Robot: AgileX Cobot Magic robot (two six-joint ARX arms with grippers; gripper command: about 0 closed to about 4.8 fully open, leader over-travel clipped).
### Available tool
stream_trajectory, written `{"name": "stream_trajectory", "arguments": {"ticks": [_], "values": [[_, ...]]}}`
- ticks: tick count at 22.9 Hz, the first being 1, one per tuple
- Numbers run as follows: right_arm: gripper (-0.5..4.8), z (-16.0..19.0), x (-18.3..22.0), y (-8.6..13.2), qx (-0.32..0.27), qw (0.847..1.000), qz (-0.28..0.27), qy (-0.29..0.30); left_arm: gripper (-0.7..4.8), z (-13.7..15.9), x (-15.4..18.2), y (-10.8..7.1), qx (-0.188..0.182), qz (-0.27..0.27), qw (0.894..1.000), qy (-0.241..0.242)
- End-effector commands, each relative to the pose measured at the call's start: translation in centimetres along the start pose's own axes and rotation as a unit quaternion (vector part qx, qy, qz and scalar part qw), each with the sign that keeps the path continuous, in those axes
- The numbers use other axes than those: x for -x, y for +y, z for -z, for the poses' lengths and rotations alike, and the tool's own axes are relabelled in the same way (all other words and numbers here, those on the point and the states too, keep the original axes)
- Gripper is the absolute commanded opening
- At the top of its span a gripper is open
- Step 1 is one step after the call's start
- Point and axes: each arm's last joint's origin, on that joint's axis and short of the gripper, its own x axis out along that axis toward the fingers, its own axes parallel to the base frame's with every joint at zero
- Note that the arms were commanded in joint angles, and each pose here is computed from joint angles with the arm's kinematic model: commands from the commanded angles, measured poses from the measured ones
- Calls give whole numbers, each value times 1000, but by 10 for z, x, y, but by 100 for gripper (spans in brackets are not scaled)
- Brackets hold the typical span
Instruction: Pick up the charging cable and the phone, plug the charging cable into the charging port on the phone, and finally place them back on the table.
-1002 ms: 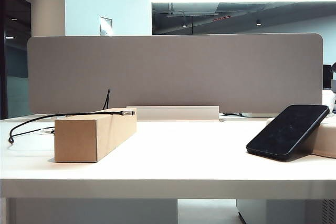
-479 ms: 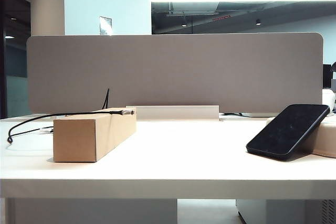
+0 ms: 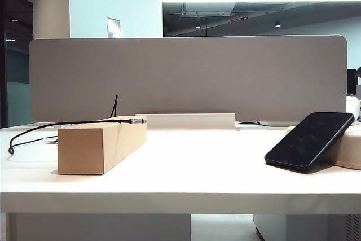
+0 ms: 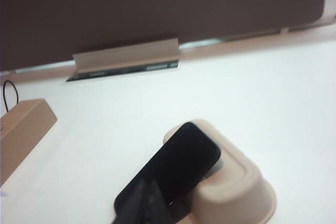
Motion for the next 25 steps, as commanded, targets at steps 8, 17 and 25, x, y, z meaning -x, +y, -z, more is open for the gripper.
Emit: {"name": "stream_trajectory", "arguments": {"ticks": [8, 17, 25], "values": [[144, 4, -48, 2, -100, 985, -16, 141, -5, -47, -50, 5, -2, 68, 997, 37], [294, 21, -81, 1, -192, 961, -39, 195, 101, -64, -100, -7, -5, 146, 985, 93], [401, 43, -107, -4, -241, 942, -17, 234, 126, -69, -135, -27, -46, 207, 964, 162]]}}
